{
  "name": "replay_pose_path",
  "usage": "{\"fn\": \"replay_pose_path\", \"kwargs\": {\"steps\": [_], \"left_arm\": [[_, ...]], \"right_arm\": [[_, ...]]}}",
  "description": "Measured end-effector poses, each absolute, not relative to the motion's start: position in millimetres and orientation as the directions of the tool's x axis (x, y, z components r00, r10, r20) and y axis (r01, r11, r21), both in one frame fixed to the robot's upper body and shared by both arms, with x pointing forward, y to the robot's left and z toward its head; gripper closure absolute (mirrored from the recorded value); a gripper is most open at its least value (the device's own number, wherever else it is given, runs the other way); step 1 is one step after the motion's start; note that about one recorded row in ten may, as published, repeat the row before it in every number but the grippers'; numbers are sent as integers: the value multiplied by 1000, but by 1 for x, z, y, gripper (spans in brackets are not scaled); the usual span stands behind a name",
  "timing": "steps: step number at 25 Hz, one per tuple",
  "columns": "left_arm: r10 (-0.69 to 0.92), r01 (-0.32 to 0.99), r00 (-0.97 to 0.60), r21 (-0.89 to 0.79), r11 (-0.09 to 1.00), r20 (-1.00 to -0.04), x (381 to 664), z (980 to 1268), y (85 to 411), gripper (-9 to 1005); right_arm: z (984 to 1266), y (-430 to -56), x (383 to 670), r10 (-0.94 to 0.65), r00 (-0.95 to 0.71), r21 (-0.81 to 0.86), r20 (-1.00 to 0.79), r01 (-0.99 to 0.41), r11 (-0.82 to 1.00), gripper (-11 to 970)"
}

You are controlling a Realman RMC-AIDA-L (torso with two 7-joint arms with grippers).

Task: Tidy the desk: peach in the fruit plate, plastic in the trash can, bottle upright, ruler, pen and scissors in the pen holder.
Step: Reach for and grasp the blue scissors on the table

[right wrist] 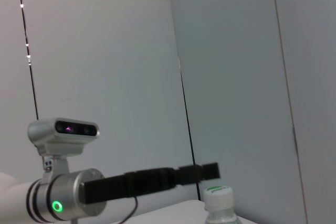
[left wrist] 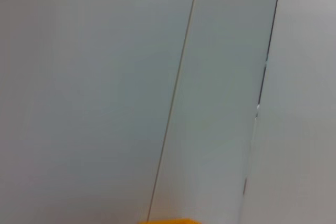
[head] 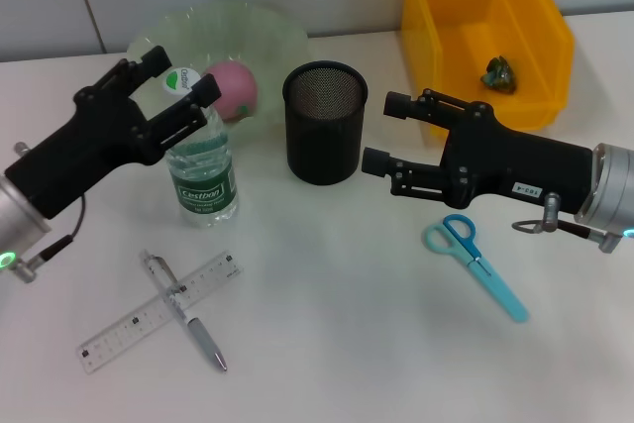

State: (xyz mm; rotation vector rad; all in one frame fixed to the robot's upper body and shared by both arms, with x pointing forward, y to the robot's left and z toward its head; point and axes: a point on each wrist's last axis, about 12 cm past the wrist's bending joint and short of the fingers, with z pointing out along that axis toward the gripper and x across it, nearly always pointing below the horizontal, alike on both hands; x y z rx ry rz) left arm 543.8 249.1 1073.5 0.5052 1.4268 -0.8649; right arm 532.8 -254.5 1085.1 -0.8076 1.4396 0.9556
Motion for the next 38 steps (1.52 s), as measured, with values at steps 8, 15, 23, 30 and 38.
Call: {"fn": "replay_pose_path", "kwargs": {"steps": [8,15,23,30,38], "left_arm": [[-262,807,-47,-191,559,-964,520,1085,270,178],[-157,891,-145,-198,408,-977,508,1091,269,179],[32,936,-221,-203,287,-975,503,1095,258,180],[233,938,-307,-252,237,-923,503,1097,250,181],[336,943,-297,-221,248,-894,507,1108,252,182]], "right_arm": [[1084,-258,526,68,-94,114,-993,-901,419,155],[1084,-271,515,118,-84,128,-989,-888,442,156],[1083,-286,501,136,-84,137,-987,-881,452,156],[1084,-303,492,128,-119,164,-985,-883,440,156],[1098,-309,502,-33,-286,254,-958,-893,371,156]]}}
